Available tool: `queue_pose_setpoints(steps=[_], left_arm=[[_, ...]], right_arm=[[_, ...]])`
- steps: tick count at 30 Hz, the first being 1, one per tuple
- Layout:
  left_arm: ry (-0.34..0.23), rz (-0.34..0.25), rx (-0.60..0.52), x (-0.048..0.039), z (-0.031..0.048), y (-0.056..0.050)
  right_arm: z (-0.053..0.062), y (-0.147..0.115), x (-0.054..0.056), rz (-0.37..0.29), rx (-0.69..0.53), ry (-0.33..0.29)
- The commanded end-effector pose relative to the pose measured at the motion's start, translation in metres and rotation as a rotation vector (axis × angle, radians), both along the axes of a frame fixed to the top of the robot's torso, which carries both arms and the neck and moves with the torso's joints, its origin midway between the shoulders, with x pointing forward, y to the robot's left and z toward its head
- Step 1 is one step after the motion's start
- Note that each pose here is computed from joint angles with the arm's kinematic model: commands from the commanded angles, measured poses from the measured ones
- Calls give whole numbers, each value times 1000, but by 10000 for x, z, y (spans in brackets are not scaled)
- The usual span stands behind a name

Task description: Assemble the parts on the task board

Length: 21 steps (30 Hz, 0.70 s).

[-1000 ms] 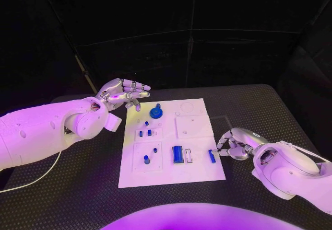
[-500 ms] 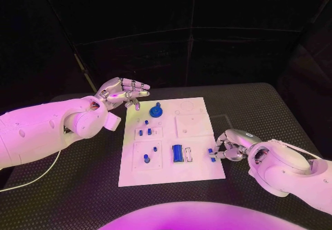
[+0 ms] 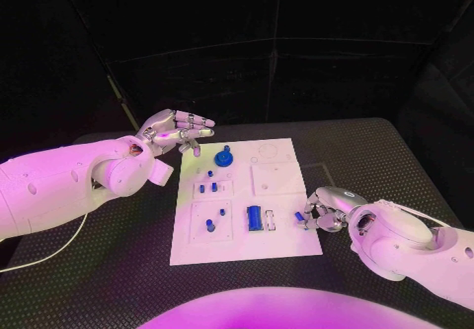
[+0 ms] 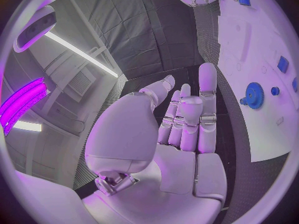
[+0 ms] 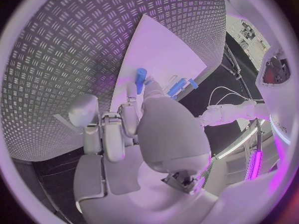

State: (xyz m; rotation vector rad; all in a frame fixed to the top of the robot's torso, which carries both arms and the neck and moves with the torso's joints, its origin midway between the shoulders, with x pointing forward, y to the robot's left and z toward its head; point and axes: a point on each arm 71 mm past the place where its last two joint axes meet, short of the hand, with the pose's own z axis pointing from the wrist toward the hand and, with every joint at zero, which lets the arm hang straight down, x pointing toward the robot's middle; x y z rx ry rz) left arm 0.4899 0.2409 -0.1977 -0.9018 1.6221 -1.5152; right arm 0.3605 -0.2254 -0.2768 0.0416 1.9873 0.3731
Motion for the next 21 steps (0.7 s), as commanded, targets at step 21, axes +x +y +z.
queue_pose_setpoints(steps=[21], left_arm=[[0,-12,-7,-5,11,-8]], right_arm=[[-63,142,-8,80,-111,-22]])
